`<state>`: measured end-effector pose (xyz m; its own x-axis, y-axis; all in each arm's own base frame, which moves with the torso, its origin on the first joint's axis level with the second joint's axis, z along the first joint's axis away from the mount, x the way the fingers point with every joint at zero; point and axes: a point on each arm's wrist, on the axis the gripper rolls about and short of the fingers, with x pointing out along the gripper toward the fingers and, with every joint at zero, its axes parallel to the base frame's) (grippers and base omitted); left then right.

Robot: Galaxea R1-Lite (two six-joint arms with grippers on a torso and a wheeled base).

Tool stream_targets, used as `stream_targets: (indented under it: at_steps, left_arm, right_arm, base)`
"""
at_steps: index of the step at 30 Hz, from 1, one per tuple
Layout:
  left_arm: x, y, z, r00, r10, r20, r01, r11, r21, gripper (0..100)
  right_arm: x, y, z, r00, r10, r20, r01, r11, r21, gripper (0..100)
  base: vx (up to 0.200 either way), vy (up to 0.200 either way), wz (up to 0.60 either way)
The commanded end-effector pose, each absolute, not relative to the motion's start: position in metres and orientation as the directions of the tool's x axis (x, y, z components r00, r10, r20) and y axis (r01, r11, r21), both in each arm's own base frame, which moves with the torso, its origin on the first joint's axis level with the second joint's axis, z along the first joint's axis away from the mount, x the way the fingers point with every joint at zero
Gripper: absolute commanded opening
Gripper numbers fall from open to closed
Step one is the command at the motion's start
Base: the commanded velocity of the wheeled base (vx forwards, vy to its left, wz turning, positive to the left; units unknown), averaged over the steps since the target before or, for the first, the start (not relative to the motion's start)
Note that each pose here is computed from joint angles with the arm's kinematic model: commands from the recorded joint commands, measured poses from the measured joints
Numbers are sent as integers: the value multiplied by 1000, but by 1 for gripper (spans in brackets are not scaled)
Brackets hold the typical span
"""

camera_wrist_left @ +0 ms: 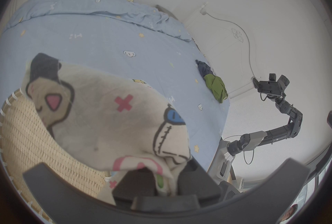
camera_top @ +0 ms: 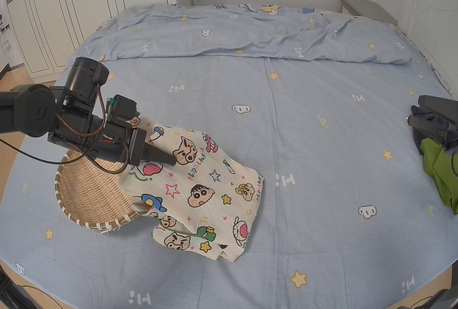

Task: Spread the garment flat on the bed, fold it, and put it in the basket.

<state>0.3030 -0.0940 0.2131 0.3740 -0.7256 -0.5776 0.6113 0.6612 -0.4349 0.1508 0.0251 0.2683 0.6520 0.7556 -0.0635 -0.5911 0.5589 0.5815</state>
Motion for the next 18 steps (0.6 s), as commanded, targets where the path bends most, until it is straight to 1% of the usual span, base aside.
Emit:
stream_targets:
  at_steps: [1,13,15,18]
  left_arm:
    - [288,-89,232,402,-732,-551,629,658,-415,0]
    - [261,-79,258,458,-741,-492,657,654,-374,0]
    - [252,-76,266,473,-744,-472,667,653,-359,0]
    - [250,-65,272,511,-728,-457,650,675,-349,0]
  right_arm:
    - [151,25,267,651,757,-61,-594,557,580,100]
    - [151,25,267,651,757,-60,-595,557,579,100]
    - [151,25,267,651,757,-59,-596,557,578,100]
    - [150,25,267,651,757,-58,-597,557,577,100]
  base:
    - [0,0,0]
    - [0,0,0]
    - [0,0,0]
    - [0,0,0]
